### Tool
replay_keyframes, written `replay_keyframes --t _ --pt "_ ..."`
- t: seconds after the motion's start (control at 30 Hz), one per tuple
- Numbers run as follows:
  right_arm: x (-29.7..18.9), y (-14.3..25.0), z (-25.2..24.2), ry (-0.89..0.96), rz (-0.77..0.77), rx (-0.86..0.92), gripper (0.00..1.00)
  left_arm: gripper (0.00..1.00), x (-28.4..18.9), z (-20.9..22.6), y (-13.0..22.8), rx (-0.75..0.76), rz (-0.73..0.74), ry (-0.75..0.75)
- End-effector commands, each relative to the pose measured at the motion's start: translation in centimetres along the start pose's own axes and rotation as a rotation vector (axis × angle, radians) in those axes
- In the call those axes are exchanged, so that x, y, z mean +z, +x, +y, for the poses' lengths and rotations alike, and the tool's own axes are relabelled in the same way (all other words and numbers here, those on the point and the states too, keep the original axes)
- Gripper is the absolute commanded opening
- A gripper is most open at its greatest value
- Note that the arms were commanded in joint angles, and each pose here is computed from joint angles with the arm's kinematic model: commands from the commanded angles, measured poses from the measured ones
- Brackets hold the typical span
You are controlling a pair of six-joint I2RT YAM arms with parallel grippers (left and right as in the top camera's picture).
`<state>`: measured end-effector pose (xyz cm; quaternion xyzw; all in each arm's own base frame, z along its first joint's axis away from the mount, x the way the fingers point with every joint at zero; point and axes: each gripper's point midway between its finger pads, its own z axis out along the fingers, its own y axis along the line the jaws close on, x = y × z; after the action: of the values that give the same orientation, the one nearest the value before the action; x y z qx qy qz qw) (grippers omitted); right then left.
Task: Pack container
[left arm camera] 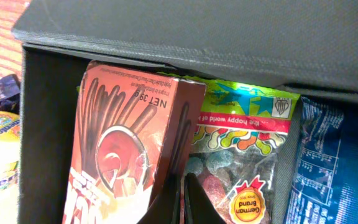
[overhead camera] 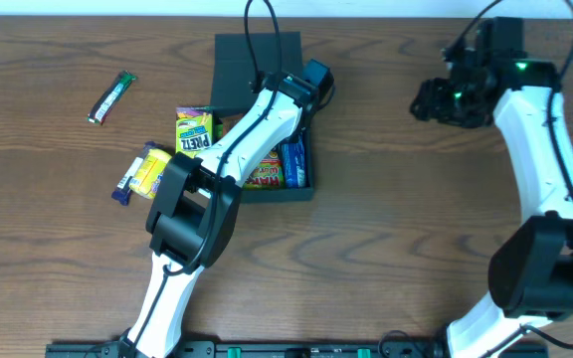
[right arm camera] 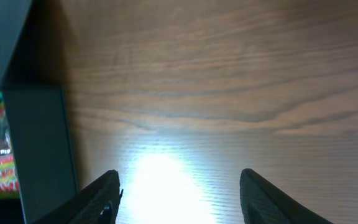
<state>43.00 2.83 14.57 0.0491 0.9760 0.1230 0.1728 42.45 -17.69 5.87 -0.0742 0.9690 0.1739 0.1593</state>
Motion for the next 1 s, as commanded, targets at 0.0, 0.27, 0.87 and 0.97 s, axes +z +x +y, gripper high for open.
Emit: replay_keyframes --t 0.0,0.27,0.87,0.97 --pt "1.7 1.6 1.6 -0.02 0.045 -0.055 0.62 0.06 -1.0 1.5 -1.6 -0.055 -0.055 -0.04" --pt "2.6 2.8 4.4 -0.122 0.074 -0.082 0.62 0.06 -1.8 2.6 -2.1 -0.082 -0.083 -0.077" --pt "6.4 10.7 15.9 -0.348 0.204 -0.283 0.54 0.06 -1.8 2.5 -2.1 -0.092 -0.079 -0.071" --pt "6.7 11.5 16.7 -0.354 0.213 -0.296 0.54 0.06 -1.8 2.5 -2.1 -0.094 -0.079 -0.071"
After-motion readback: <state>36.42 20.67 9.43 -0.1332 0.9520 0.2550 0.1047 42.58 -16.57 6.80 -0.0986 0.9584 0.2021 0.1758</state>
